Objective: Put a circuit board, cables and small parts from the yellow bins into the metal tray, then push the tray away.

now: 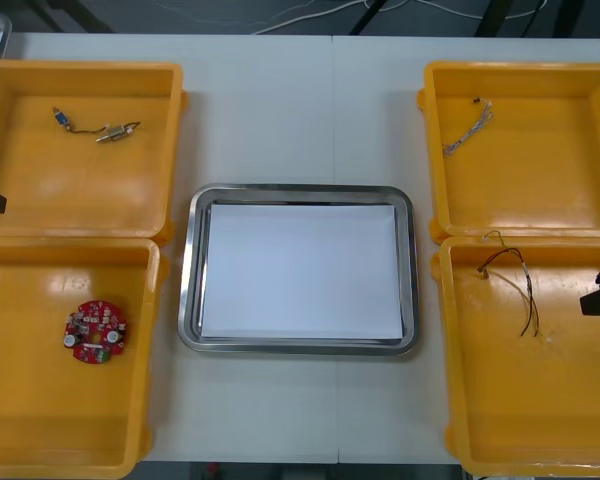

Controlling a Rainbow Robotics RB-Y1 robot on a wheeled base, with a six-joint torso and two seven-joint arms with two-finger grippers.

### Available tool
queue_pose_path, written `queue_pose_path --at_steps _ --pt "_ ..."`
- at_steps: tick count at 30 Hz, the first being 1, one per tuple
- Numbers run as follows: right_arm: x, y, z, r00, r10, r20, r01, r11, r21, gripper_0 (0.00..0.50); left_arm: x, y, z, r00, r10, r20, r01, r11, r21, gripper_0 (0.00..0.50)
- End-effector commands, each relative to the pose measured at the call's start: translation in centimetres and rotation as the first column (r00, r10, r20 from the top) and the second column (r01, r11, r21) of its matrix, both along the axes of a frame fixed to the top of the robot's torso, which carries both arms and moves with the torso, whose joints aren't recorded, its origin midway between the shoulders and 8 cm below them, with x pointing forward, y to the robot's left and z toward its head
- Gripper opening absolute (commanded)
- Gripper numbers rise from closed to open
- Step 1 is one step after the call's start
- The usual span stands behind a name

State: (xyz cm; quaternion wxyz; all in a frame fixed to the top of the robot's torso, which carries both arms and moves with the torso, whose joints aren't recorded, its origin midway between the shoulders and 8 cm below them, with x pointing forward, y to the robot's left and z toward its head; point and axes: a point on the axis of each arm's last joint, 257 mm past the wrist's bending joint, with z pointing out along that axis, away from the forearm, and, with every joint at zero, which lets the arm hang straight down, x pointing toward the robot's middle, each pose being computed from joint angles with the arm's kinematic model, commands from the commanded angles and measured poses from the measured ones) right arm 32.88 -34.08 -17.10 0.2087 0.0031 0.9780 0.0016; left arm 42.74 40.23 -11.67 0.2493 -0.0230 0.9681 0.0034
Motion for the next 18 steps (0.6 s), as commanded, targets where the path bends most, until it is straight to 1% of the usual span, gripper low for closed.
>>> queue_pose_path --at_steps 1,18 --pt "0.26 -0.74 1.25 1.0 0.0 0.031 0.001 1.0 -0.03 0.5 -0.6 2.01 1.5 0.994 0.103 0.024 -0.103 0.995 0.013 0.5" --pt "0.26 -0.74 1.25 1.0 0.0 0.031 0.001 1.0 -0.03 0.5 -0.6 2.01 1.5 0.994 0.103 0.024 -0.103 0.995 0.013 0.5"
